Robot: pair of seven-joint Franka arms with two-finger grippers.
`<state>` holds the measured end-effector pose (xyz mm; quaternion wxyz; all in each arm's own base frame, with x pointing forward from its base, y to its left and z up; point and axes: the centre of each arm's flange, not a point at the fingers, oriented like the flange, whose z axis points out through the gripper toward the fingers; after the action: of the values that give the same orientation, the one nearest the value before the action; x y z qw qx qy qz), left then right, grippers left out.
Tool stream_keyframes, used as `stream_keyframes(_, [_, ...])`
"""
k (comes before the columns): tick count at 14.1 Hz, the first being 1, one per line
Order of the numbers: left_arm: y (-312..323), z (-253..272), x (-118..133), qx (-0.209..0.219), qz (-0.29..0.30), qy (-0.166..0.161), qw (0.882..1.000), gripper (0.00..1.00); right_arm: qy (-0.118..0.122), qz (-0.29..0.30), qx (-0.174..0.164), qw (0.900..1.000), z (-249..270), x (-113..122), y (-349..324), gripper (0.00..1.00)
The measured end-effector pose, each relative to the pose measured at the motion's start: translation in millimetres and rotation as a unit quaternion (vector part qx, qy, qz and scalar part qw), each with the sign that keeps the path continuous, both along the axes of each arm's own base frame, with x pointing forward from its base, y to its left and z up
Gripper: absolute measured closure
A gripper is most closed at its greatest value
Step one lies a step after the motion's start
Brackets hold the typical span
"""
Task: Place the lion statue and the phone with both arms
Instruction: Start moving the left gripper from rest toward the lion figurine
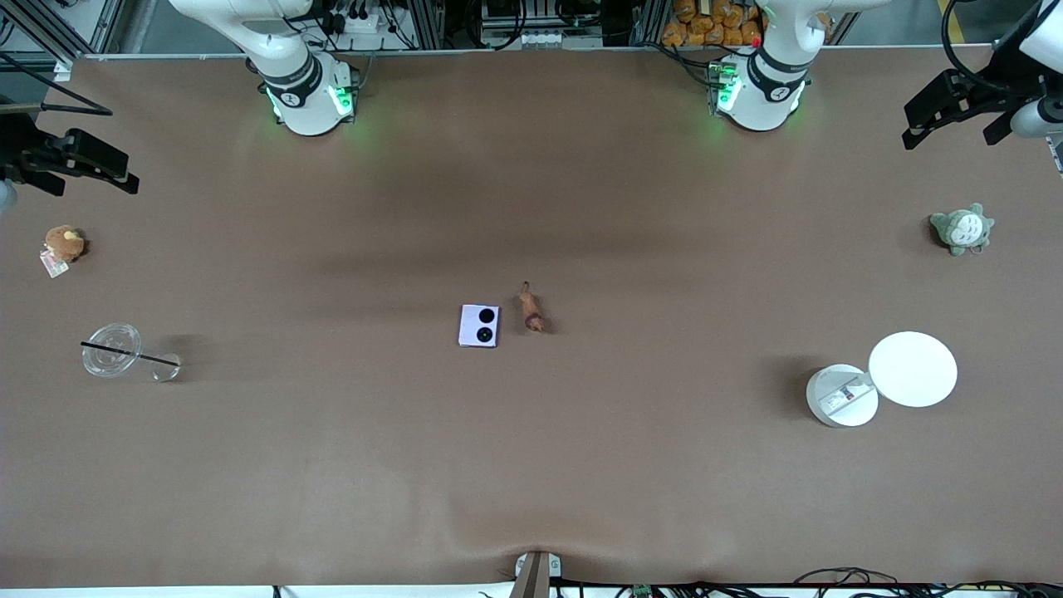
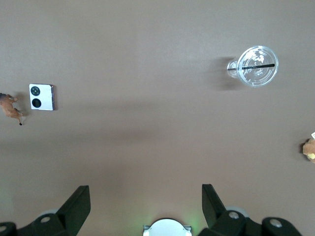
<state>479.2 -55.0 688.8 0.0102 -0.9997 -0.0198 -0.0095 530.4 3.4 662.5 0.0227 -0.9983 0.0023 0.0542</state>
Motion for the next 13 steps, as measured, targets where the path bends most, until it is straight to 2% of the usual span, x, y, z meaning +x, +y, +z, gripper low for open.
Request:
stream_keyframes(7, [2,5,-1,0.0,0.002,-0.001,1.0,0.0,0.0,0.004,0.0,1.0,3,-1,3,0.0])
stream_keyframes(13, [-1,-10,2,0.003,-0.001,0.033,0.999,0.0,0.001,0.002,0.0,1.0,3,-1,1,0.0])
